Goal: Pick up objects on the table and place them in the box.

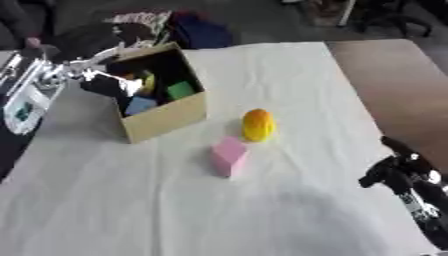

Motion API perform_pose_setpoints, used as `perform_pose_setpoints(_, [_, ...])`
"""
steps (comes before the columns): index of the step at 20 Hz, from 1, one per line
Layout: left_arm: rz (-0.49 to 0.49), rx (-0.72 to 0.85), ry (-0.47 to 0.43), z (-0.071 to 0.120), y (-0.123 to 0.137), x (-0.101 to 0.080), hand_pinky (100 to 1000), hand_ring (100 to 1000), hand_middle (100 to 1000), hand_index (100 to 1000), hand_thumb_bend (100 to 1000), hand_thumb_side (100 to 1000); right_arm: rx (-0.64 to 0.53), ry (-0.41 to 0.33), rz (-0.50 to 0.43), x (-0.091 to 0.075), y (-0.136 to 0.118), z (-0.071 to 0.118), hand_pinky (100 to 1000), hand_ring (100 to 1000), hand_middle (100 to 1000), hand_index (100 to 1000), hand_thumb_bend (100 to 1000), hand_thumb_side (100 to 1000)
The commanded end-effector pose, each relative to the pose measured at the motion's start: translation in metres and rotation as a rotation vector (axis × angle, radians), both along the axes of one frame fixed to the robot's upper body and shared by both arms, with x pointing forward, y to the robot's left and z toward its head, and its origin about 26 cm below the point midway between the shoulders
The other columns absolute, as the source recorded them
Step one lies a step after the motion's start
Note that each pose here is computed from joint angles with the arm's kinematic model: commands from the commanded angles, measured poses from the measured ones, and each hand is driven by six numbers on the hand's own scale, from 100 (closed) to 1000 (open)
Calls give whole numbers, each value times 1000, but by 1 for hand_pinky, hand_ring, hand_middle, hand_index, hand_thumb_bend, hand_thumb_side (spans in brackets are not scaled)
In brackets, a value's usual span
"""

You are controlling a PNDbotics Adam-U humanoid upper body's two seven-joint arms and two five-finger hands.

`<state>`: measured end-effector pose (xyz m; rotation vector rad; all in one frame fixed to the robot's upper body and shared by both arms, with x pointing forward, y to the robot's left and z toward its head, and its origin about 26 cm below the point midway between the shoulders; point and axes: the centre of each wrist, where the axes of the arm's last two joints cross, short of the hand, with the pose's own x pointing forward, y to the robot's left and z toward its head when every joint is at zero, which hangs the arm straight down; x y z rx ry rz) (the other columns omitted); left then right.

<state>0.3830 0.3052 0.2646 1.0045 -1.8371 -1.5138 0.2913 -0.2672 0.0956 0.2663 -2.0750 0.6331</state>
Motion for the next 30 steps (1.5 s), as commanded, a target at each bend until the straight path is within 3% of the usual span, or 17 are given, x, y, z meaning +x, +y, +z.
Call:
perform_pose_setpoints(1, [-94,-157,-92,33,6,-39,871,858,858,945,100,344,-97,-73,12,9,-11,19,678,578,584,965,100,415])
perform_pose_setpoints(2, [-118,-216,-97,32,7,-51,854,846,850,941,100,348,-127,-93,10,12,-14,23,679,580,583,968,100,444])
perform_pose_setpoints(3, [-125,-275,-98,30,8,-60,839,824,817,924,100,396,-157,-111,8,16,-17,27,682,585,591,971,100,396])
perform_pose_setpoints(6, [-196,-461,-73,12,5,-85,822,803,793,914,100,432,-269,-187,9,30,-26,44,688,597,602,980,100,369])
perform_pose_setpoints(7, [-205,-507,-58,5,6,-88,816,795,785,910,100,446,-306,-217,16,35,-28,50,696,610,612,986,100,434])
perform_pose_setpoints(8, [-213,-546,-43,-2,7,-90,812,791,780,907,100,456,-345,-247,25,39,-29,56,700,617,622,990,100,329])
perform_pose_setpoints(9, [-221,-581,-27,-10,8,-91,807,783,771,902,100,471,-384,-278,37,43,-30,63,709,632,637,997,100,302])
perform_pose_setpoints(14, [-252,-742,51,-46,3,-95,791,759,748,888,100,521,-604,-416,145,64,-27,96,744,698,711,1000,100,212])
perform_pose_setpoints(17, [-265,-822,71,-58,-3,-95,783,748,736,880,100,539,-742,-460,224,78,-21,106,764,735,754,1000,100,198])
perform_pose_setpoints(24, [-284,-926,107,-70,-16,-94,779,742,728,877,100,560,-1001,-622,425,106,22,108,829,842,868,1000,100,223])
perform_pose_setpoints(30, [-286,-941,121,-72,-19,-94,778,739,723,877,100,566,-1194,-762,518,121,54,99,904,950,967,1000,100,271])
